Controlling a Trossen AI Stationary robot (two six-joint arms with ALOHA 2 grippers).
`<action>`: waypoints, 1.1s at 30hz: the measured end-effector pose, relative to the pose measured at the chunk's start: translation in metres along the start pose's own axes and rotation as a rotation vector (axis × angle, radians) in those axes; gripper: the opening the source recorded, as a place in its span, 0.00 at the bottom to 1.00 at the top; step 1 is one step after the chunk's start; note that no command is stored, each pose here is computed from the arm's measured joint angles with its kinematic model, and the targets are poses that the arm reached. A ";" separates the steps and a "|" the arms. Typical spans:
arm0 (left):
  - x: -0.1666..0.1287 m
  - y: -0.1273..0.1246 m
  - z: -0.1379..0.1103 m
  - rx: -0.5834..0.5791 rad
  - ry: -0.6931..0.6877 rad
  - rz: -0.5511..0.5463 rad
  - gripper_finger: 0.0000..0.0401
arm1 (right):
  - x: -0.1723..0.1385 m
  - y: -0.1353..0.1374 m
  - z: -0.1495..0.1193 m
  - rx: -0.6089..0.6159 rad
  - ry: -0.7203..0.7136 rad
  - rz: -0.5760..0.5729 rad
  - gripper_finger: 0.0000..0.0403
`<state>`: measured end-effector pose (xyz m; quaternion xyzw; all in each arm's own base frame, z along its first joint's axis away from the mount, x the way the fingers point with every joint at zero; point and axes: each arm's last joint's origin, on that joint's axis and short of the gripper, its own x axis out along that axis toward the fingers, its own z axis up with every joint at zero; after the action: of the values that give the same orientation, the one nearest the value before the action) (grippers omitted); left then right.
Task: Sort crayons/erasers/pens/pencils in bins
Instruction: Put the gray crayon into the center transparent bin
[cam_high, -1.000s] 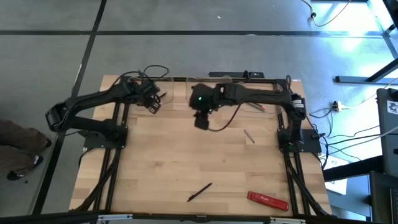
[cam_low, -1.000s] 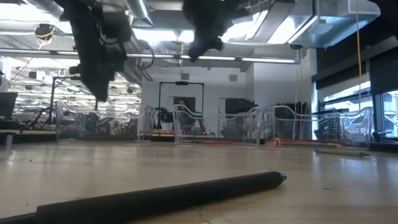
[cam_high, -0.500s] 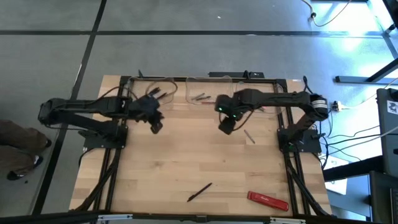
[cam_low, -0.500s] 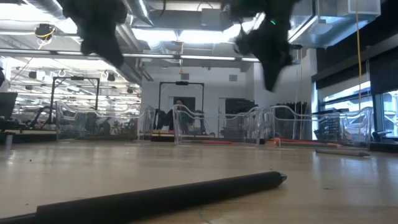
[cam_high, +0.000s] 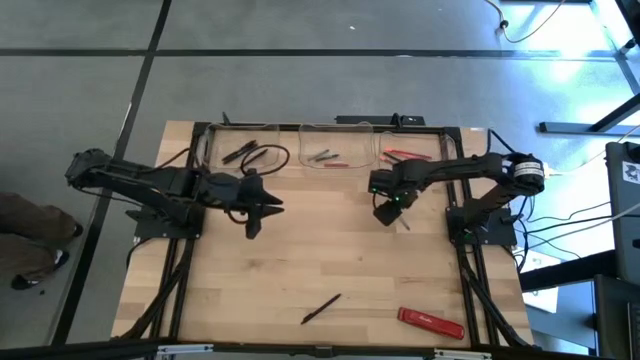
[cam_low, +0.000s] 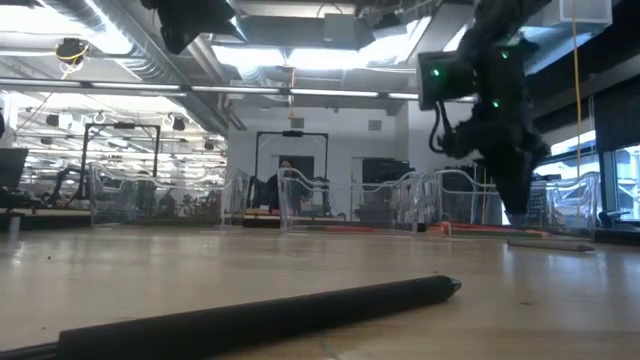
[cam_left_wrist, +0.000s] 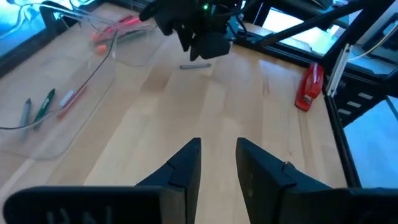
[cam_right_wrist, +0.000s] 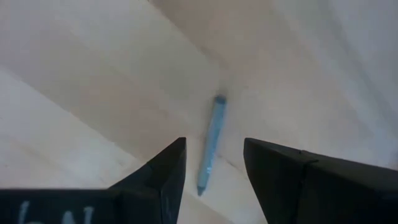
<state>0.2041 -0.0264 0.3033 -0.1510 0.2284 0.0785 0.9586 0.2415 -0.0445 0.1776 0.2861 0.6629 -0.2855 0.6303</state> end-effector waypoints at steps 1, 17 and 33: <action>0.000 0.000 0.000 0.000 0.000 -0.001 0.23 | 0.004 -0.001 -0.001 0.002 0.008 0.012 0.40; 0.000 -0.001 0.002 -0.008 -0.018 -0.008 0.23 | 0.036 -0.007 -0.009 -0.025 -0.018 0.058 0.40; 0.000 -0.001 0.002 -0.011 -0.018 -0.008 0.23 | 0.044 -0.009 -0.011 -0.077 -0.032 0.062 0.38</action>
<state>0.2050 -0.0266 0.3049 -0.1565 0.2189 0.0773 0.9600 0.2253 -0.0416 0.1343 0.2777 0.6540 -0.2446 0.6598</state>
